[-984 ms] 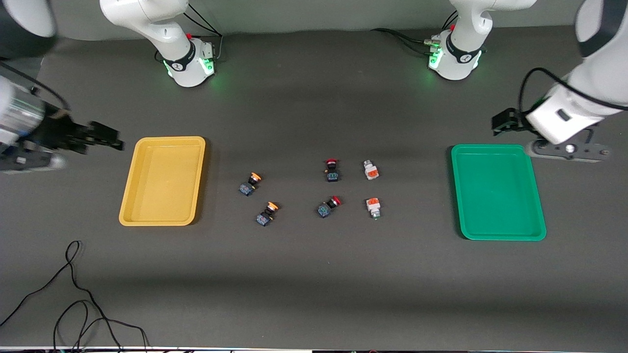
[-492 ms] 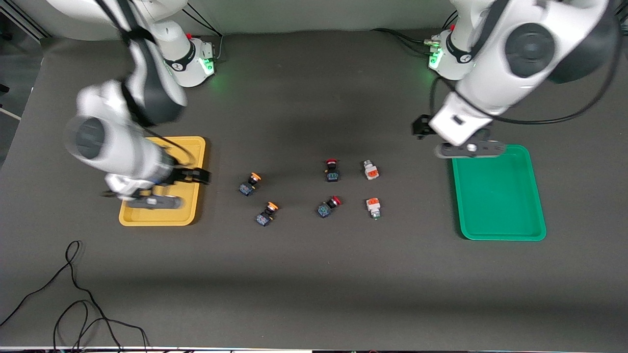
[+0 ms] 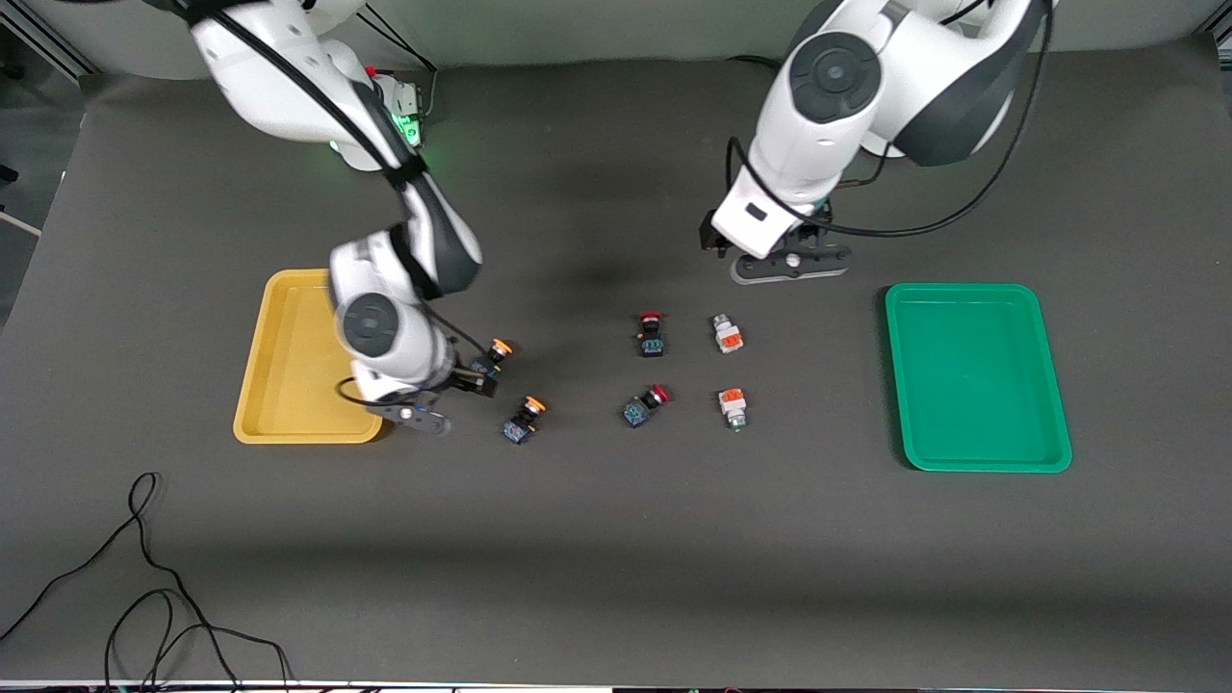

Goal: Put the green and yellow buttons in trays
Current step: 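Reach the right gripper to a black button while the left gripper reaches a white button, then grasp the black button with the right gripper while the left gripper grasps the white button, then lower the black button into the yellow tray while the left gripper carries the white button, then release the black button with the right gripper while the left gripper releases its button, then grasp another black button with the right gripper while the left gripper grasps a white one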

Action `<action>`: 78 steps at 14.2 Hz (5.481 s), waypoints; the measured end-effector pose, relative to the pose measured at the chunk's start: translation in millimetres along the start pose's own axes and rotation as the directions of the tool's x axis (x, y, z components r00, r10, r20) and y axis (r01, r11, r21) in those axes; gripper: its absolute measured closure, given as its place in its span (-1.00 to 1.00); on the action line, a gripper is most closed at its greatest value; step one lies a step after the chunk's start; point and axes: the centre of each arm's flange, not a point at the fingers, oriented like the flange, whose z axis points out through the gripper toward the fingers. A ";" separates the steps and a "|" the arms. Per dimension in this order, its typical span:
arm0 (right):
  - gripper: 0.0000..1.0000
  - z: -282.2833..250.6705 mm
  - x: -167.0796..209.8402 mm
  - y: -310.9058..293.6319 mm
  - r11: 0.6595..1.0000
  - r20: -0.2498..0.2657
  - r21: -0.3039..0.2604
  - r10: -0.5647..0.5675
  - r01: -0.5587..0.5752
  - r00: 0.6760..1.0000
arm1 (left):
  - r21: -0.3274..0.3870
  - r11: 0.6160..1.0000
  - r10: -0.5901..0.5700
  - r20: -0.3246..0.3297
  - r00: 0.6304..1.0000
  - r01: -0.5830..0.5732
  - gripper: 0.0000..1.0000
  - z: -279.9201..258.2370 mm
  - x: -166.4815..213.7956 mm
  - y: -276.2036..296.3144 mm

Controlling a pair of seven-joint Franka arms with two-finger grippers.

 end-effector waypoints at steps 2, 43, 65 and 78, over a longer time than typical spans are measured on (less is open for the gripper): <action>-1.00 26.7 -5.6 -4.4 1.000 0.009 -0.025 0.008 -0.008 1.000 | 0.000 1.000 -0.005 0.004 1.000 0.005 -1.00 24.0 4.1 1.2; -0.88 -31.5 110.9 295.0 0.976 0.124 0.132 -0.189 0.172 0.974 | -0.017 0.999 0.049 0.102 0.994 -0.047 0.18 44.8 143.6 -273.9; -1.00 18.9 41.0 -93.9 0.950 0.109 0.123 0.274 -0.286 0.956 | 0.026 0.994 0.101 0.080 0.992 -0.103 -1.00 82.0 207.5 -353.0; 0.09 23.0 47.7 -77.8 0.957 0.026 0.144 0.252 -0.253 0.967 | -0.023 0.999 0.028 -0.059 0.998 -0.029 -1.00 69.4 139.9 -18.4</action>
